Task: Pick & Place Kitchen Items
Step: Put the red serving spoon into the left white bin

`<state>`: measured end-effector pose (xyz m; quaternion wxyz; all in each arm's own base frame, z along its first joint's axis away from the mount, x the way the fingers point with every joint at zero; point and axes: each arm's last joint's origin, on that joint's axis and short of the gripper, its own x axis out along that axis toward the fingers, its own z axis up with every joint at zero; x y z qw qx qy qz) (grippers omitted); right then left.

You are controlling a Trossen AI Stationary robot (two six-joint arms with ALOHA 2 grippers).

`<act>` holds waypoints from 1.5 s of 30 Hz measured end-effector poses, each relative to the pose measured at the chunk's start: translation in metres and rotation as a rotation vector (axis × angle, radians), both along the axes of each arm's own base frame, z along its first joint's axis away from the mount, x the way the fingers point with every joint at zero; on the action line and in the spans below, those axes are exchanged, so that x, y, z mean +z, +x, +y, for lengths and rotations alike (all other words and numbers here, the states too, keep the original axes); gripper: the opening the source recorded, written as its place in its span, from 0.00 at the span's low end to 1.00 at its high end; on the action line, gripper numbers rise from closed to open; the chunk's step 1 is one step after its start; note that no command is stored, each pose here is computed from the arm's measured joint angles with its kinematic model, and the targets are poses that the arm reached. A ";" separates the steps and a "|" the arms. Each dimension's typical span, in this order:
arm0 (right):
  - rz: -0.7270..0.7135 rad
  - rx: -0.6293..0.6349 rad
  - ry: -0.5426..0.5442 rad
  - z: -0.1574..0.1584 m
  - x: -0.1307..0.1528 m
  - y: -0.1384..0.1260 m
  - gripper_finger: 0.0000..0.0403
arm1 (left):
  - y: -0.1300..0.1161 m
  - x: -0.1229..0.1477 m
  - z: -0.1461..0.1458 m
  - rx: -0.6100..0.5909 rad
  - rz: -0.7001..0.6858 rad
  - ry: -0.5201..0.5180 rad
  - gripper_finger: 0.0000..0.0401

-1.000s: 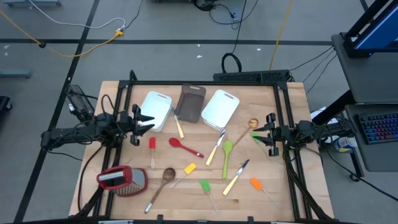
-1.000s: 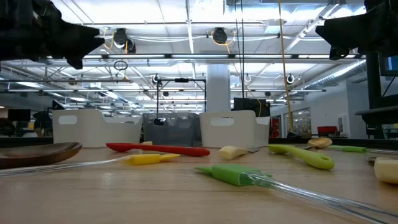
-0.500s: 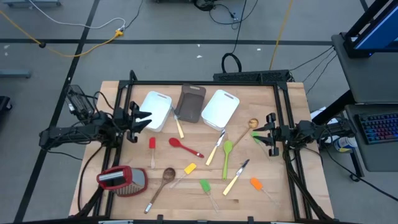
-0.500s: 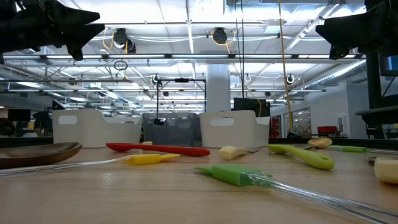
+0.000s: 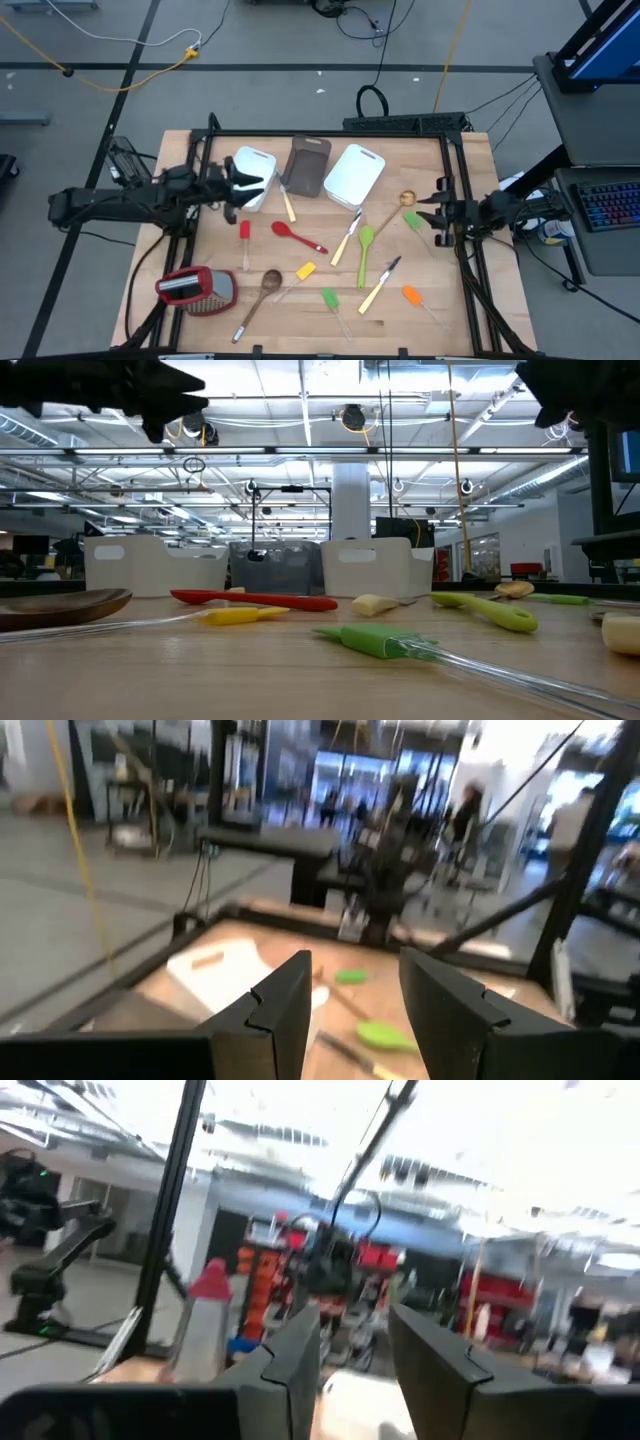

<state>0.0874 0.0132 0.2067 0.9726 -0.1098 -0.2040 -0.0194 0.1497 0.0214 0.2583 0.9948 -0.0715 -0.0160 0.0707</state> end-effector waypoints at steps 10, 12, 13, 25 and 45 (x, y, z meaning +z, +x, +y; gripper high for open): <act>-0.084 -0.017 -0.022 0.000 0.008 0.000 0.29 | 0.036 0.026 0.005 0.023 0.248 -0.050 0.40; -0.090 -0.009 -0.004 0.001 0.009 0.002 0.31 | 0.041 0.032 0.005 0.022 0.284 -0.059 0.40; -0.089 -0.005 0.002 0.001 0.010 0.004 0.32 | 0.043 0.035 0.004 0.018 0.299 -0.060 0.40; -0.074 0.006 0.020 0.006 0.009 0.027 0.51 | 0.073 0.037 -0.017 -0.107 0.458 0.075 0.40; 0.077 -0.029 -0.082 0.013 -0.004 0.060 0.48 | 0.142 -0.055 -0.037 -0.350 0.744 0.169 0.40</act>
